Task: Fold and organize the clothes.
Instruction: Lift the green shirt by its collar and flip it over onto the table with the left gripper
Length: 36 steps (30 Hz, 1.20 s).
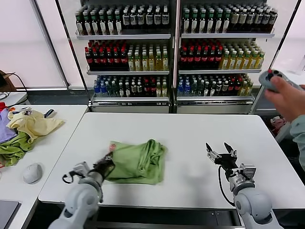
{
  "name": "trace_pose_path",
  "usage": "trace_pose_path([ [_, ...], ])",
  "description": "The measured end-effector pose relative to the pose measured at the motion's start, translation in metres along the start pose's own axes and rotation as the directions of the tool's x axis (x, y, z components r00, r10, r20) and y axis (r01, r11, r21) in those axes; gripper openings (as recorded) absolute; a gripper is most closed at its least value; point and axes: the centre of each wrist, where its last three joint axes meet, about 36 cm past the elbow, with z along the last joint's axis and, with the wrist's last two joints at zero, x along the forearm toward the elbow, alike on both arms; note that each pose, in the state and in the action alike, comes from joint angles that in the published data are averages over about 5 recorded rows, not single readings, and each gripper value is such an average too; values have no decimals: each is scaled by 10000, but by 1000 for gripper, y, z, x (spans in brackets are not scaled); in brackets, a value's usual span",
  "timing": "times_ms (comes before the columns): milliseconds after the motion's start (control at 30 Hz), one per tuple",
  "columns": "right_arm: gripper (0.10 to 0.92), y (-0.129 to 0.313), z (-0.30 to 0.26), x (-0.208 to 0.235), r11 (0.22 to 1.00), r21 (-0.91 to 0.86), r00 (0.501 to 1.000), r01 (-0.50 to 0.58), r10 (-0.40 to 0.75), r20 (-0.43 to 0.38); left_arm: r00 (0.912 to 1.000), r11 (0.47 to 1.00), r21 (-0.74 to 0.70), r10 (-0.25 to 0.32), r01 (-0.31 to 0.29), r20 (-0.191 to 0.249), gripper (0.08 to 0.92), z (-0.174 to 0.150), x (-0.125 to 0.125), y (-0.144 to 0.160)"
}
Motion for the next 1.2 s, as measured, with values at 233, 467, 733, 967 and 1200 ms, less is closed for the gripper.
trace_pose_path([
  [233,823,3,-3,-5,9998,-66,9997,192,-192,127,9912,9978,357,-600,561,1184,117,-80,26,54],
  [467,823,6,-5,-9,9994,-125,9993,310,-307,218,9784,9999,29,-123,120,2066,117,-126,57,43],
  [733,823,4,-7,-6,9995,-184,9992,262,-256,316,9832,9959,-394,865,-811,1605,117,-94,43,-8],
  [967,823,2,-8,-4,9994,-300,9990,155,-143,415,9877,9884,-718,1390,-1339,712,117,-43,14,-65],
  [1200,823,2,-10,-3,9994,-334,9986,97,-80,518,9748,9705,-936,2233,-2224,-5,117,-1,-8,-133],
])
